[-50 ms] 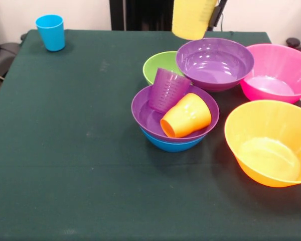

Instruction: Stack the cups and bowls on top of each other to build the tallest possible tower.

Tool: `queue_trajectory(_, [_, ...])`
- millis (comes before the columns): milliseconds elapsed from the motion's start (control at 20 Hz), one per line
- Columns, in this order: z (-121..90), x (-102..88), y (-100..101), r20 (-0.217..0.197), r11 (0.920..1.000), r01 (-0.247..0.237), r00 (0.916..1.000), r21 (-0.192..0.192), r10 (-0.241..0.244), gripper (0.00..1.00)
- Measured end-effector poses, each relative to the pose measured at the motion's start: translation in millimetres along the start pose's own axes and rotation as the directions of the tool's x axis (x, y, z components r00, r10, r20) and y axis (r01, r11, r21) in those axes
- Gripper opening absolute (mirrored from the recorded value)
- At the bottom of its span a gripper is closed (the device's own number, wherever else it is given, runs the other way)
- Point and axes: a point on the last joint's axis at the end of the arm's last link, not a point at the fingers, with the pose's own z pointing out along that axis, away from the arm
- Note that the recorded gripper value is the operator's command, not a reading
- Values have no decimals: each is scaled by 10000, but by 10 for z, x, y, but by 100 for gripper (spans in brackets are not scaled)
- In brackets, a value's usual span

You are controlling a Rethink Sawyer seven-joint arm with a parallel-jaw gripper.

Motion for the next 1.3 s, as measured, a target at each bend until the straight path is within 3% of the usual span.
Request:
queue_trajectory(200, [114, 101, 11, -224, 9999, -89, 9997, -145, 85, 0])
queue_trajectory(750, [404, 391, 200, -328, 9985, 173, 9993, -512, -190, 0])
queue_trajectory(1300, [431, 498, 266, -489, 9977, 179, 9986, -655, -211, 0])
